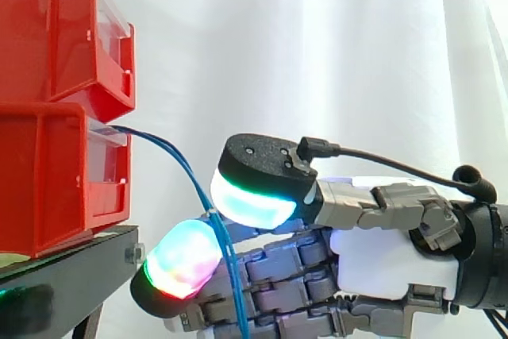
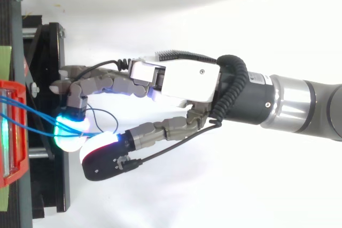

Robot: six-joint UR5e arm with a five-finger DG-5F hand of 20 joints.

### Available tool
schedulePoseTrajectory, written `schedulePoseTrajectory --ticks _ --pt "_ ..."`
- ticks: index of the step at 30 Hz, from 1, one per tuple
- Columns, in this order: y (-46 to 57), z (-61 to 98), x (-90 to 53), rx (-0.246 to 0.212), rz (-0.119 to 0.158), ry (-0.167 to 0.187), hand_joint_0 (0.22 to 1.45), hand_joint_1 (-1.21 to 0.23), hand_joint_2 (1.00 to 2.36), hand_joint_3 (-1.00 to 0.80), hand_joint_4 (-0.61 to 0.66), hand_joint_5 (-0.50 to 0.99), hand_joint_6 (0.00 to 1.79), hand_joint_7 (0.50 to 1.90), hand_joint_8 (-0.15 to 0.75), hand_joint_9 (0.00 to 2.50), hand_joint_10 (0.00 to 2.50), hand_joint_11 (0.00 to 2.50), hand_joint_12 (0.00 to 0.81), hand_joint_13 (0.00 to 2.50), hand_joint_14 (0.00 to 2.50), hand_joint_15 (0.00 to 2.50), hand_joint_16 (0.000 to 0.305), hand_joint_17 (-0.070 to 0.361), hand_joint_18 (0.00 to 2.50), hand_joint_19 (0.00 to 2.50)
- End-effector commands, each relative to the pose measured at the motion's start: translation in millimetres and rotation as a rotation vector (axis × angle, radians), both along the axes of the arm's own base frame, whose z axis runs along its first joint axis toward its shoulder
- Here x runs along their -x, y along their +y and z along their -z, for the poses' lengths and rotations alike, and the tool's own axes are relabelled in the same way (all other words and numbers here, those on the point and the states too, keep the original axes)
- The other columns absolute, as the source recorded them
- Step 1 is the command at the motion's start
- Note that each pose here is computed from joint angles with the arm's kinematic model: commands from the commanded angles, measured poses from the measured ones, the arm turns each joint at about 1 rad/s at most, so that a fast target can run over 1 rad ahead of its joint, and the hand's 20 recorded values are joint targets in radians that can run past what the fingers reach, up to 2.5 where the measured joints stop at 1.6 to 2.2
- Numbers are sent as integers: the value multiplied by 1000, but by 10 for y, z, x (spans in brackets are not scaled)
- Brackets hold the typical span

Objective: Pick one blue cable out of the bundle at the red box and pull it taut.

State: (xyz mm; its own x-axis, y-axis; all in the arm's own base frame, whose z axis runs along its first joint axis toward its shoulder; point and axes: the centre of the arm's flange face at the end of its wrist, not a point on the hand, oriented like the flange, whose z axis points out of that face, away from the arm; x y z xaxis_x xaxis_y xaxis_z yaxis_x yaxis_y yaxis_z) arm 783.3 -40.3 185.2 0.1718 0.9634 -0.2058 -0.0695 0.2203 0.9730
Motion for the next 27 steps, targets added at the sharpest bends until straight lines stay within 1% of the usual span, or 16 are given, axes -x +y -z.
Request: schedulePoseTrajectory --ticks 1,3,6,8,9,10,12,14,16,17,19,20,22,27 --pt "-1 -34 -15 0 -4 -2 600 -603 1011 -356 231 -144 556 1097 256 247 0 35 353 0 1 58 55 125 0 0" --pt "10 -19 -13 1 -5 3 599 -604 1010 -351 230 -144 558 1096 257 248 0 32 352 0 0 55 55 125 0 0" --pt "-12 -31 -12 1 -4 1 600 -605 1012 -334 227 -146 579 1072 258 250 0 32 352 0 2 54 55 124 0 0" --pt "-12 -31 -12 1 -4 1 608 -606 1013 -314 209 -154 621 1015 257 251 1 39 352 3 2 55 55 124 0 0" --pt "-12 -26 -16 1 -4 1 608 -605 1013 -312 205 -155 625 1009 257 252 2 39 352 4 0 56 55 124 0 0" --pt "-12 -31 -12 1 -4 1 610 -608 1013 -306 206 -162 659 957 257 252 0 42 352 4 2 54 55 124 0 0" --pt "-12 -38 -16 1 -4 0 612 -611 1014 -299 201 -171 699 903 257 254 0 42 353 7 0 56 55 124 0 0" --pt "-24 -26 -16 1 -2 1 615 -619 1014 -287 200 -186 761 822 258 256 2 61 352 10 1 54 55 124 0 0" --pt "-14 -112 -56 -1 -5 -14 615 -623 1015 -267 193 -193 779 818 258 257 2 62 351 13 0 52 55 123 0 0" --pt "-11 -120 -59 0 -8 -11 615 -627 1015 -256 188 -199 801 786 258 256 1 75 352 15 0 56 55 123 0 0" --pt "-4 -139 -66 2 -14 -3 616 -635 1016 -229 182 -208 822 797 258 254 1 81 351 15 0 59 55 123 0 0" --pt "-16 -139 -65 2 -13 -3 617 -637 1017 -213 187 -214 843 783 258 253 2 87 350 15 2 56 54 122 0 0" --pt "-14 -159 -69 3 -14 9 618 -640 1018 -195 191 -218 864 773 258 252 1 94 350 16 2 58 54 122 0 0" --pt "-24 -183 -75 3 -15 17 621 -646 1018 -196 194 -221 878 759 257 250 2 100 349 20 1 59 54 122 0 0"
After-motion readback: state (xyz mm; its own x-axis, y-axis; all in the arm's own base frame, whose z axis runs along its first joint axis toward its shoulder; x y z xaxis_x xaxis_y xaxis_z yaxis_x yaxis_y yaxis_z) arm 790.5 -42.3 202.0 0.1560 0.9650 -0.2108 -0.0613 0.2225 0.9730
